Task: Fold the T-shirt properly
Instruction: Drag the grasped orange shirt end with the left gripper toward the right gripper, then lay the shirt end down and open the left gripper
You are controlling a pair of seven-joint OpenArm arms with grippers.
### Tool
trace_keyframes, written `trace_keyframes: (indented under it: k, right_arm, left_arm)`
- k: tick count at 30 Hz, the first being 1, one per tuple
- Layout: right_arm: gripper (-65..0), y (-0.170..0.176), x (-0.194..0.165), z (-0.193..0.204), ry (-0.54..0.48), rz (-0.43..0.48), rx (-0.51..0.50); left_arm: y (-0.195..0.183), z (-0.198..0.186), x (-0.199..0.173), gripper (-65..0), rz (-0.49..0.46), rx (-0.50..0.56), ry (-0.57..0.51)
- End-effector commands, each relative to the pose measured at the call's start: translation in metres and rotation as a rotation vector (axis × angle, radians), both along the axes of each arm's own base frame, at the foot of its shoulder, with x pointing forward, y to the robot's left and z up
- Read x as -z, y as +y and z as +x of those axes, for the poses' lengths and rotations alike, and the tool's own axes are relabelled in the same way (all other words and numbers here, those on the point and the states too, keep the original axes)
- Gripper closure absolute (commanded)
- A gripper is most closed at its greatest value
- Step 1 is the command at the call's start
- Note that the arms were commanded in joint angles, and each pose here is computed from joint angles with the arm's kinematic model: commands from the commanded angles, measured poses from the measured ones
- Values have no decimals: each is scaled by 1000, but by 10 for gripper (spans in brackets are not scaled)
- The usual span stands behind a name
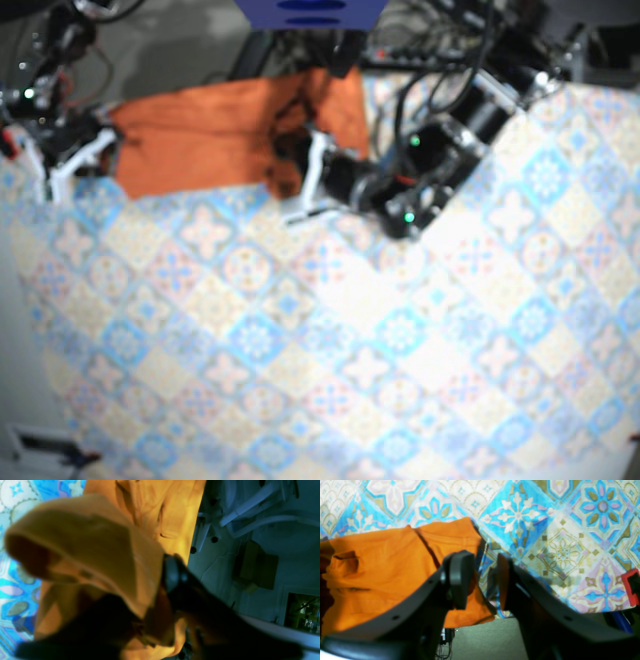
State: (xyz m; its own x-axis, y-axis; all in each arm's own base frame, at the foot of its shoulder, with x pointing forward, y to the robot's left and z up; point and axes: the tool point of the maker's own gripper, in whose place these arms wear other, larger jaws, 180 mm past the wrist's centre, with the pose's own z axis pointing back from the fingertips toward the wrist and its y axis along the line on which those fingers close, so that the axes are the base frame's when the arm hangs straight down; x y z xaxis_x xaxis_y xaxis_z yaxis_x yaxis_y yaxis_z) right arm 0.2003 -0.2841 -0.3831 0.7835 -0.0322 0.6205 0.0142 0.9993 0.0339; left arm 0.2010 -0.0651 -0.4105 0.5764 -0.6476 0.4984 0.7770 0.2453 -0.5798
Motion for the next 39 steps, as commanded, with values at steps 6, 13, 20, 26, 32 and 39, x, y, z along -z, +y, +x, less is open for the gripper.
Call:
trace_keyframes:
  k: [6, 13, 20, 26, 32, 39]
  right_arm:
    - [-197, -3, -11, 7, -41, -15, -11]
    - [-197, -3, -12, 8, -44, -15, -11]
    - [-197, 1, -10, 7, -44, -4, -7]
    - [-197, 1, -10, 7, -46, -4, -7]
    - [-197, 1, -10, 7, -46, -4, -7]
    - [-197, 1, -10, 7, -45, -2, -7]
  left_arm:
    - [-10, 14, -16, -435, -64, -25, -29]
    - [-11, 15, -18, -650, -75, -30, -32]
    - [-19, 20, -25, -650, -112, -42, -47]
    - [-37, 15, -21, -650, -129, -43, 3]
    - [-53, 6, -13, -650, -126, -32, 63]
    - [-65, 13, -24, -650, -148, -19, 44]
